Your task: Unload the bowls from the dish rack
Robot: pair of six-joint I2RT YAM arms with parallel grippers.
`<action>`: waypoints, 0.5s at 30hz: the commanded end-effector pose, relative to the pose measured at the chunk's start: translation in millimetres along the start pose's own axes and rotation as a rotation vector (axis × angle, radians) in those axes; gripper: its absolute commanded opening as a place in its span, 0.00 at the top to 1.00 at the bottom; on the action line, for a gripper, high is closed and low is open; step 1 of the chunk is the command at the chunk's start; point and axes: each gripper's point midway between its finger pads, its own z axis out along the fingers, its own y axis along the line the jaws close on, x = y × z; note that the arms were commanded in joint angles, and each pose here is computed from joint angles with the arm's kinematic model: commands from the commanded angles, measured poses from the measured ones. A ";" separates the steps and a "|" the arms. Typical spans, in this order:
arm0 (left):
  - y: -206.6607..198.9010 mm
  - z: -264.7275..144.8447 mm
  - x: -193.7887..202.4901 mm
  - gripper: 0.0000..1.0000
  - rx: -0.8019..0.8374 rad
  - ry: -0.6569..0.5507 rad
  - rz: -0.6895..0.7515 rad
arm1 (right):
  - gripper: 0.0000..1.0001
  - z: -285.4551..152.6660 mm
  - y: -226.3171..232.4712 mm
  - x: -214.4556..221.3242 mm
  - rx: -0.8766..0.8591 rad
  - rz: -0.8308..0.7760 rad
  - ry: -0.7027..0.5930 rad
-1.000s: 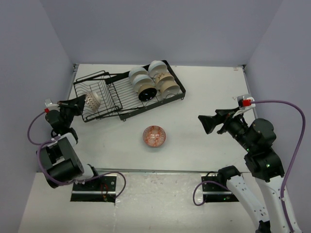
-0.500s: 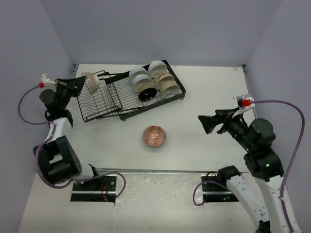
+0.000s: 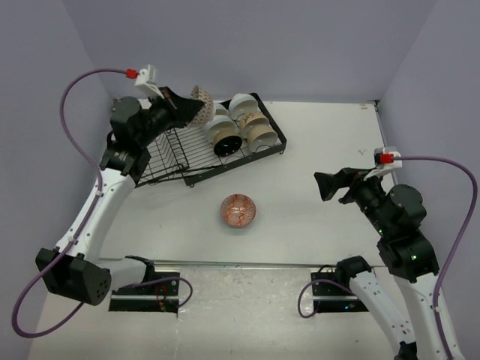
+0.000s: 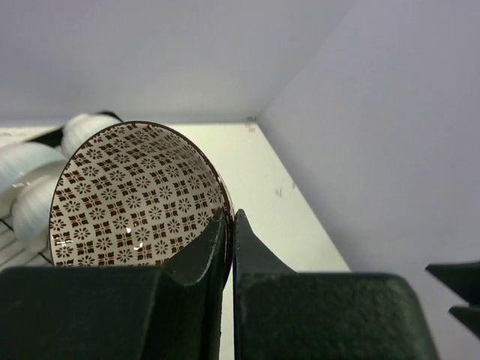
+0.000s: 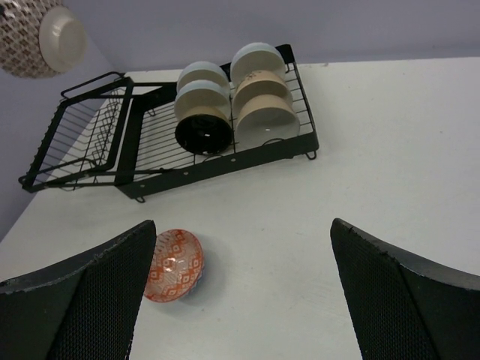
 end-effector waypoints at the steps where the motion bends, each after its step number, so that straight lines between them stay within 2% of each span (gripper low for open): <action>1: -1.5 -0.1 33.2 1.00 -0.078 0.058 0.128 | 0.01 -6.9 -8.9 -14.0 0.063 -0.007 -0.053; 3: -2.4 1.2 52.3 1.00 -0.094 0.091 0.149 | 0.01 -7.5 -11.4 -15.4 0.078 -0.008 -0.058; 7: -34.7 5.2 100.3 1.00 -0.078 0.217 0.310 | 0.01 -8.1 -14.6 -16.1 0.097 -0.011 -0.059; 9: -32.2 4.8 112.0 1.00 -0.158 0.250 0.387 | 0.01 -8.0 -16.4 -16.0 0.106 -0.011 -0.060; 10: -45.5 2.5 126.6 1.00 -0.134 0.281 0.434 | 0.01 -8.0 -16.6 -16.1 0.108 -0.011 -0.061; 12: -39.4 -1.6 140.7 1.00 -0.205 0.314 0.488 | 0.01 -7.7 -18.0 -16.3 0.117 -0.006 -0.062; 13: -50.8 -5.3 155.8 1.00 -0.189 0.341 0.524 | 0.01 -7.8 -20.2 -17.1 0.130 -0.004 -0.066; 15: -41.0 -11.4 174.3 1.00 -0.272 0.371 0.592 | 0.01 -8.3 -22.1 -17.2 0.141 -0.001 -0.067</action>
